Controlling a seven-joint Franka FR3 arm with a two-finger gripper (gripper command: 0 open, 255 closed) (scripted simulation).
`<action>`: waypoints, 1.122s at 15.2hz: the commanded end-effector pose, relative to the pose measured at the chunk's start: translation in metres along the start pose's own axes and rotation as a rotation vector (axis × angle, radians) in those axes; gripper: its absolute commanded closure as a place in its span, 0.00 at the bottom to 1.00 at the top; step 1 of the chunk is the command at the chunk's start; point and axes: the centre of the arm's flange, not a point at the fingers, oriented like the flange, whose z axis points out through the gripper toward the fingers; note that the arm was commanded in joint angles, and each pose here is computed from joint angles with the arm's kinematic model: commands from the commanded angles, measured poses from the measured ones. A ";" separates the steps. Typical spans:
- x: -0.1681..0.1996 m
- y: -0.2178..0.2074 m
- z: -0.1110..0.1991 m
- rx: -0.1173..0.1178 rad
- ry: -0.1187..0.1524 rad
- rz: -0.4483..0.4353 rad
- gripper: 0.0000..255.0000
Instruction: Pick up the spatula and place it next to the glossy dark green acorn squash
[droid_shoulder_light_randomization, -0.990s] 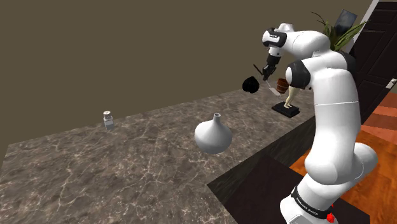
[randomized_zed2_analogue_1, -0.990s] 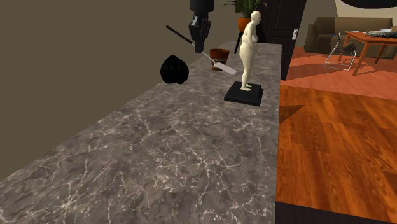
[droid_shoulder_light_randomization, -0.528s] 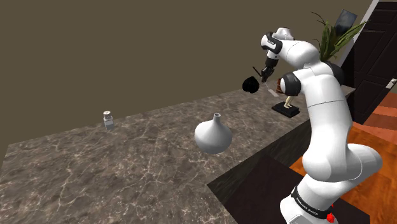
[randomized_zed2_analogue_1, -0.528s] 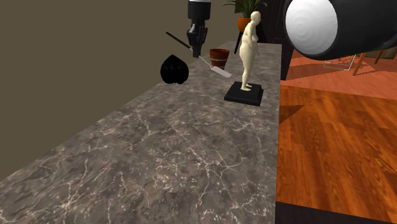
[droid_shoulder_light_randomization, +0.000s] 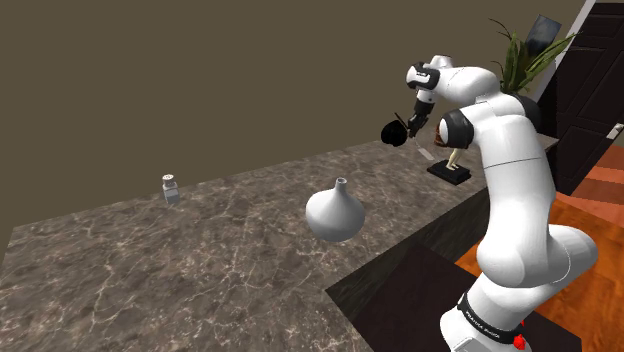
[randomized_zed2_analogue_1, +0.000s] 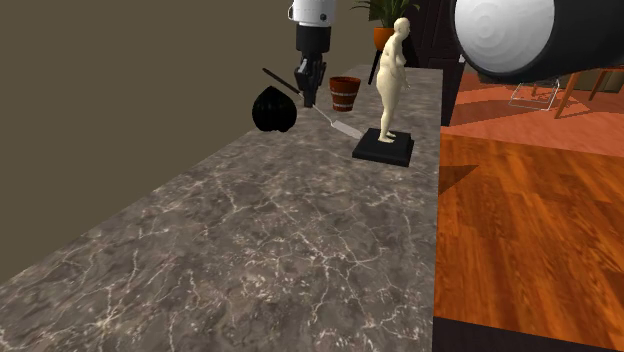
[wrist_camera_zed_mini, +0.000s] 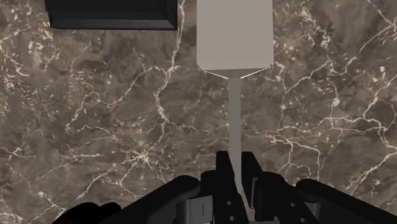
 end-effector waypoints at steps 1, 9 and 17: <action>0.000 0.000 0.012 -0.001 0.000 0.000 1.00; -0.003 0.000 0.054 -0.001 0.000 0.000 1.00; -0.005 0.000 0.096 -0.001 0.000 0.000 1.00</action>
